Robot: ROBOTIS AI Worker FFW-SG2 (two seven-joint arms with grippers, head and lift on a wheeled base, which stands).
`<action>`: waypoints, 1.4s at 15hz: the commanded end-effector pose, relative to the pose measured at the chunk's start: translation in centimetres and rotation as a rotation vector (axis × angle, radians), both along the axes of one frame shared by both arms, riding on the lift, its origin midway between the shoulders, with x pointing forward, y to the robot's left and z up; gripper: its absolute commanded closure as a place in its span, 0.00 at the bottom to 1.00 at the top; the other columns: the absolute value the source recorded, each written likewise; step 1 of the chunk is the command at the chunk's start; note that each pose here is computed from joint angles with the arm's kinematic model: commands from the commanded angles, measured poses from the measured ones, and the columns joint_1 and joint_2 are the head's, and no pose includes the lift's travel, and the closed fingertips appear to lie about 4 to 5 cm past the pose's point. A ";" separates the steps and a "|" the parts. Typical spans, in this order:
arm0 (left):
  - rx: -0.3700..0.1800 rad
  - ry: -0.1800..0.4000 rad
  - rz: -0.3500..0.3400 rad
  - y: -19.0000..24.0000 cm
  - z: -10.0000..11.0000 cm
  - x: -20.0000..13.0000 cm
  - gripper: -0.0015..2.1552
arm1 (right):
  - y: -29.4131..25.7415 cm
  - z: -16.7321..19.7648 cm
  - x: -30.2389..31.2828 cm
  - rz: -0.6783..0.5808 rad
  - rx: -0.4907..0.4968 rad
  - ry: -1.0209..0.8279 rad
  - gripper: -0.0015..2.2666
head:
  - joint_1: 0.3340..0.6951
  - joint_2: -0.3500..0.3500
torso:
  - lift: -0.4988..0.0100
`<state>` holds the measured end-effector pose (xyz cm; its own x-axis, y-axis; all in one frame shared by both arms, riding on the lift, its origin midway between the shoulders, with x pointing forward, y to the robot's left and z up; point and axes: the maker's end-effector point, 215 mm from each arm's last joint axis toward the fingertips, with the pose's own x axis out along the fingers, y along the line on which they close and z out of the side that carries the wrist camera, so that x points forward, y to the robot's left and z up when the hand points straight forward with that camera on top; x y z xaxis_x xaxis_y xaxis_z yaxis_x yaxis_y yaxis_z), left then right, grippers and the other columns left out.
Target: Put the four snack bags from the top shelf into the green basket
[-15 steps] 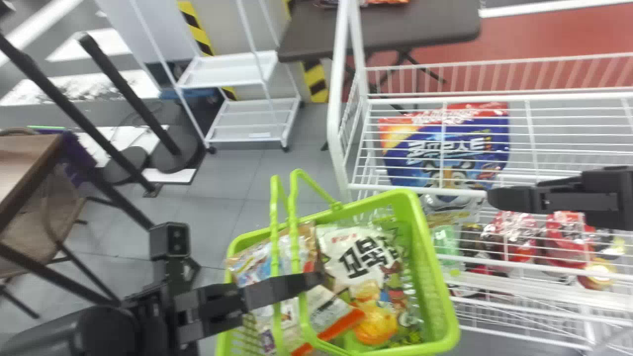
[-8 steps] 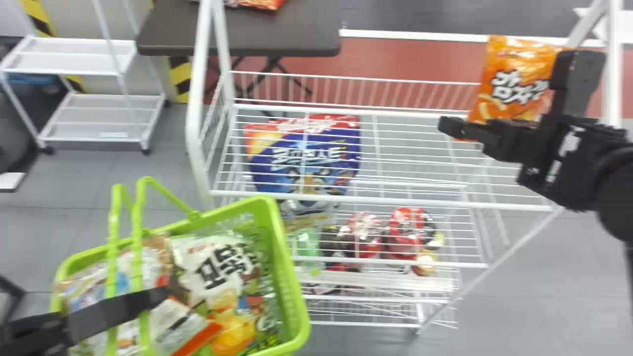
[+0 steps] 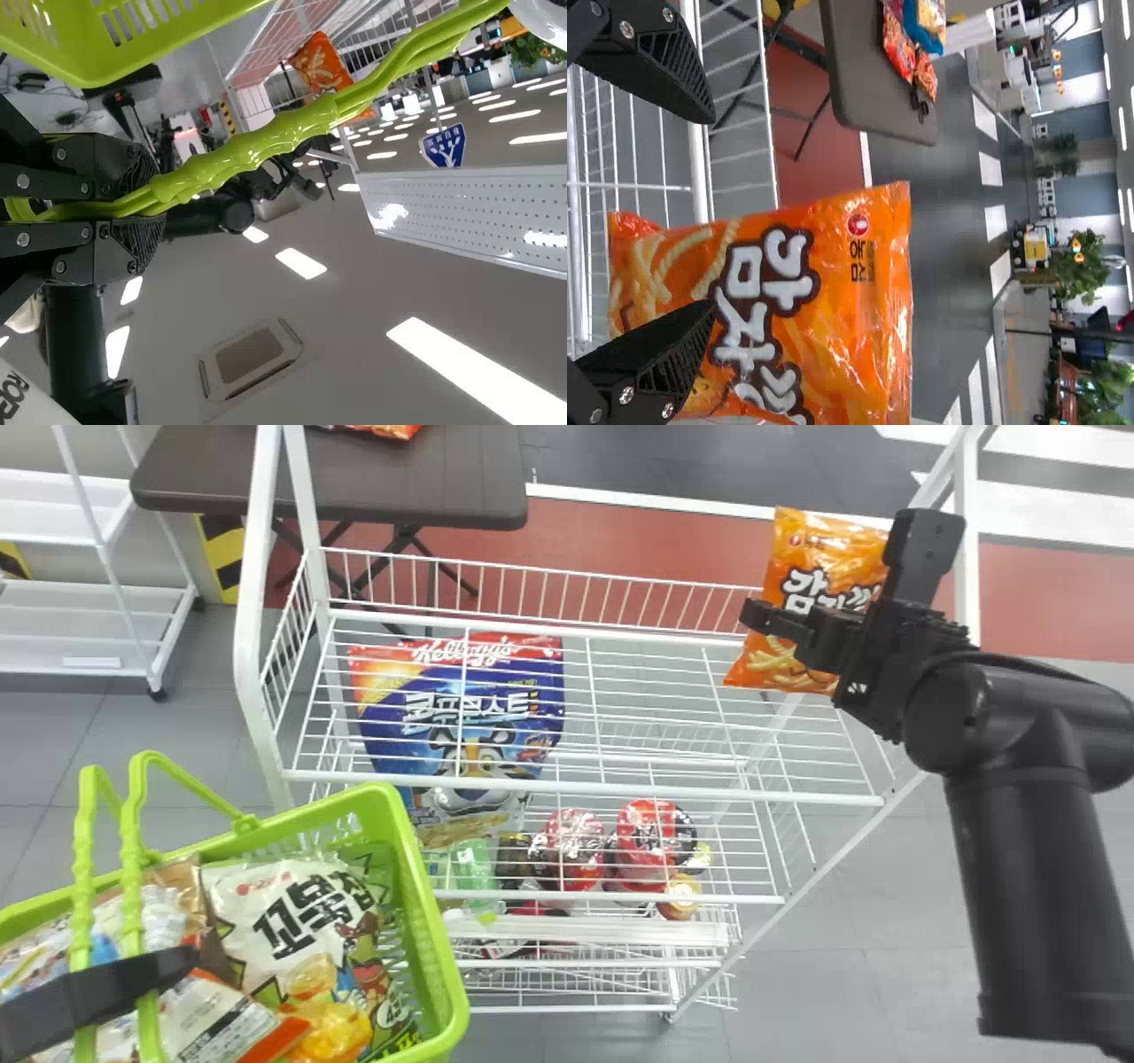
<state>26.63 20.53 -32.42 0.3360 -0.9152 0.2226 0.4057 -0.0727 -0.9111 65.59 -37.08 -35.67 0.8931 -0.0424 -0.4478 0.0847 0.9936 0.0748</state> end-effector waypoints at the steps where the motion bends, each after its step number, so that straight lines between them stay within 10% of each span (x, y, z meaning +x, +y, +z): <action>1: -0.013 0.004 0.001 0.1 -0.1 0.1 1.00 | -1.2 -1.5 0.9 -0.040 -0.061 0.027 0.04 | 1.00 0.22 | 0.98; 9: -0.027 0.035 0.018 1.0 -1.1 1.0 1.00 | -2.5 -3.7 5.1 -0.108 -0.167 0.063 0.11 | 1.00 0.21 | 0.98; 13: -0.029 0.038 0.026 1.4 -1.4 1.1 1.00 | -1.8 -4.9 4.6 -0.122 -0.155 0.075 0.96 | 1.00 0.22 | 0.98; 21: -0.032 0.041 0.046 2.1 -1.5 1.2 1.00 | 1.2 -2.1 0.4 -0.091 -0.052 -0.036 0.99 | 1.00 0.25 | 0.98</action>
